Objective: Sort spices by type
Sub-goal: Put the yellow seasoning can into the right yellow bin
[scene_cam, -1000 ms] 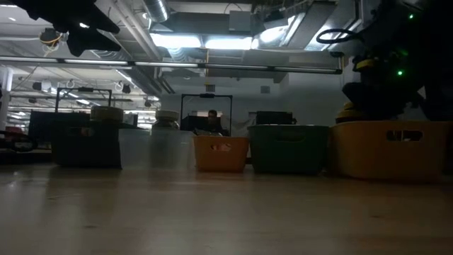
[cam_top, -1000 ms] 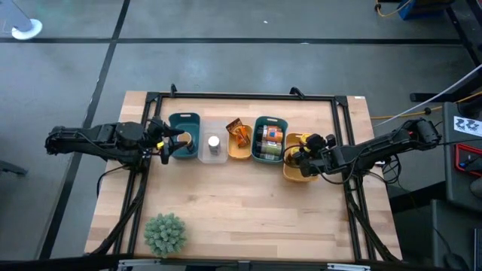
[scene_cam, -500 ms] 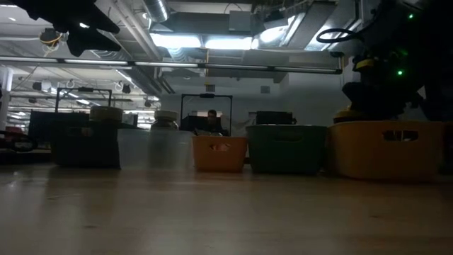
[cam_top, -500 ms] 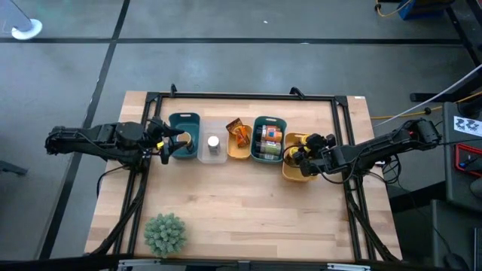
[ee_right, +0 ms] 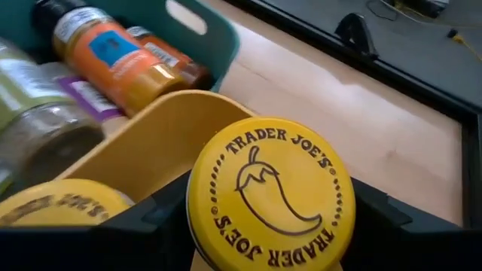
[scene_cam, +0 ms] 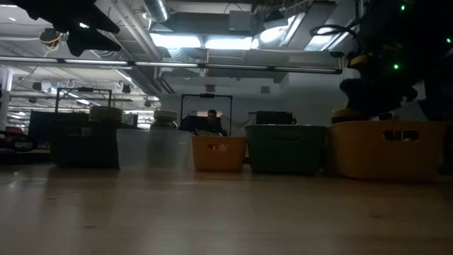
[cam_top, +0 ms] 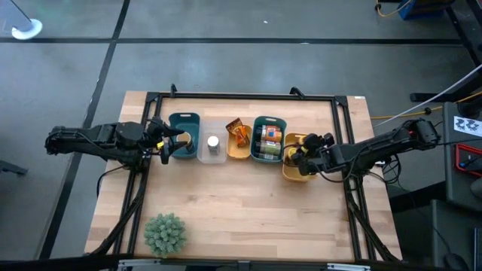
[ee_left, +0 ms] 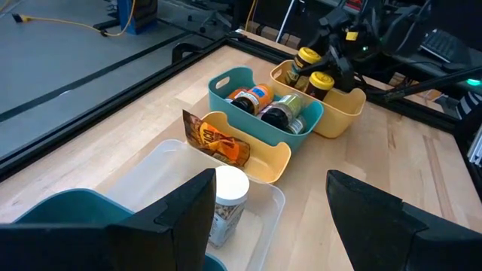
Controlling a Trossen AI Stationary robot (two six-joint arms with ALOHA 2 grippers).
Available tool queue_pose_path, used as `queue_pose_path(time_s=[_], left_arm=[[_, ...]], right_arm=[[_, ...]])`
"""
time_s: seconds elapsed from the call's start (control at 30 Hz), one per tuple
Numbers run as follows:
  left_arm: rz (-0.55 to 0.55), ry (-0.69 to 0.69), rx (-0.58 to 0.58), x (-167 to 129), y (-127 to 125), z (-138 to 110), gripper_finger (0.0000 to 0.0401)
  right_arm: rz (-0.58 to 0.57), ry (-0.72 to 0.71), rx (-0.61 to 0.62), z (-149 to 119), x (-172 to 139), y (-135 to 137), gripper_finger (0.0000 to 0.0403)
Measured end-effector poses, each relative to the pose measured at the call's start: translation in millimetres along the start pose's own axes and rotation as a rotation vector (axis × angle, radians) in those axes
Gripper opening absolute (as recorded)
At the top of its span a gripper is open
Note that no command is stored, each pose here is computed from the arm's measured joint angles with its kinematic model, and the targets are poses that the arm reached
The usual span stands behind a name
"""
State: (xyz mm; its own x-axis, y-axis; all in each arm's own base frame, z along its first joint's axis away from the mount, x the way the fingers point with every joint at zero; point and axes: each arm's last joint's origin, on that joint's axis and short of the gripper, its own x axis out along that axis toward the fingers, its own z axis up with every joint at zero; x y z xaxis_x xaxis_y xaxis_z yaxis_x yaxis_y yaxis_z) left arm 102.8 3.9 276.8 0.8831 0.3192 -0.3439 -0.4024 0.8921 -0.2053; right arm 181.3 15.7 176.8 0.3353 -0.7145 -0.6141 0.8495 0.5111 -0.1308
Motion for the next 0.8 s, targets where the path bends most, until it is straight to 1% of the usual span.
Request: queue_pose_path(time_s=[0.17, 0.4, 0.8], left_arm=[[0.000, 0.000, 0.000, 0.0, 0.0, 0.0, 0.0235], [0.000, 0.001, 0.004, 0.1, 0.0, -0.1, 0.0235], [0.000, 0.001, 0.004, 0.0, 0.0, -0.1, 0.0235]], right_arm=[[0.045, 0.042, -0.039, 4.8, -3.3, 3.8, 0.0243], [0.085, 0.108, -0.041, 2.9, -3.6, 4.7, 0.0243], [0.087, 0.106, -0.034, 3.3, -3.9, 4.9, 0.0243]])
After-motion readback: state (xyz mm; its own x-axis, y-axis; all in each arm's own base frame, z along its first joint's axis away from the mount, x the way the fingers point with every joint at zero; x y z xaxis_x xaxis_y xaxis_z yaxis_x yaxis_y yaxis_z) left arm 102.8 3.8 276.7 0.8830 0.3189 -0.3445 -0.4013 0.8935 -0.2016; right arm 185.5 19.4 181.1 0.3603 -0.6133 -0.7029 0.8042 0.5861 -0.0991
